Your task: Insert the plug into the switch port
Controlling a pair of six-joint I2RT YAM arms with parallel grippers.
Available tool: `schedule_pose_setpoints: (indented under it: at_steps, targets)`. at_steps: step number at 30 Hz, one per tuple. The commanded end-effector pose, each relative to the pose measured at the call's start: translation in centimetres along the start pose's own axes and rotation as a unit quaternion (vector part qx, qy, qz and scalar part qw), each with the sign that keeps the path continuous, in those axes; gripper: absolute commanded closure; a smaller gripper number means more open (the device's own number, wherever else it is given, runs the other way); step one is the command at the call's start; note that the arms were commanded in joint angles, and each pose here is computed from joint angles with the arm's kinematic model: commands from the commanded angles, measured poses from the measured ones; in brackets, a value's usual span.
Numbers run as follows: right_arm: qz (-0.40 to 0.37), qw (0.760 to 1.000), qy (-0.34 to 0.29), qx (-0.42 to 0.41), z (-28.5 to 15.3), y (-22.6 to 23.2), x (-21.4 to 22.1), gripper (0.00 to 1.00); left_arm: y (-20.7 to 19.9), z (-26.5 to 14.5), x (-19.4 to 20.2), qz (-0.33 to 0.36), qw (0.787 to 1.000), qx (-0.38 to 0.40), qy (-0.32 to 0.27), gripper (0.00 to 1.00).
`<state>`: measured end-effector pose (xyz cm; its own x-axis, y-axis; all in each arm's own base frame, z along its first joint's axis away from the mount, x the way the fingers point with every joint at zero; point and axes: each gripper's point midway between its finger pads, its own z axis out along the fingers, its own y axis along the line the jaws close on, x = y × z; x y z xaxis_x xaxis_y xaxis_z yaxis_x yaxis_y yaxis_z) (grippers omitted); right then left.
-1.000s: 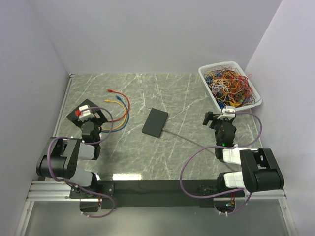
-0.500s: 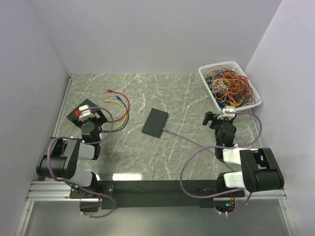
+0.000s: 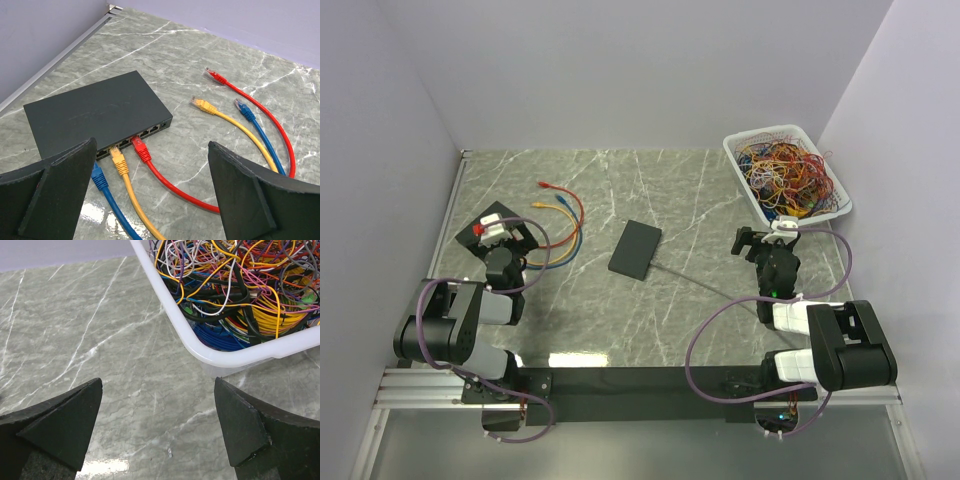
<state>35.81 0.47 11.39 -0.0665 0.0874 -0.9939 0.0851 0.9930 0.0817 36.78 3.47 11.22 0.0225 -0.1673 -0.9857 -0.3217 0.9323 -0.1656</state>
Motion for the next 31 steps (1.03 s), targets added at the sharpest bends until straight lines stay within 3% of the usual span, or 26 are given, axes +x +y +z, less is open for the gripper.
schedule_pose_setpoints:
  at_steps: [1,31]
  targets:
    - [0.003,0.999,-0.044,-0.004,0.54,0.3,-2.78,0.01,-0.27,0.25,-1.75,-0.012,0.999,0.001,-0.031,0.01]
    - [0.004,0.999,-0.036,-0.009,0.71,0.32,-2.48,0.0,-0.27,0.25,-1.71,-0.013,0.999,0.001,-0.03,0.01]
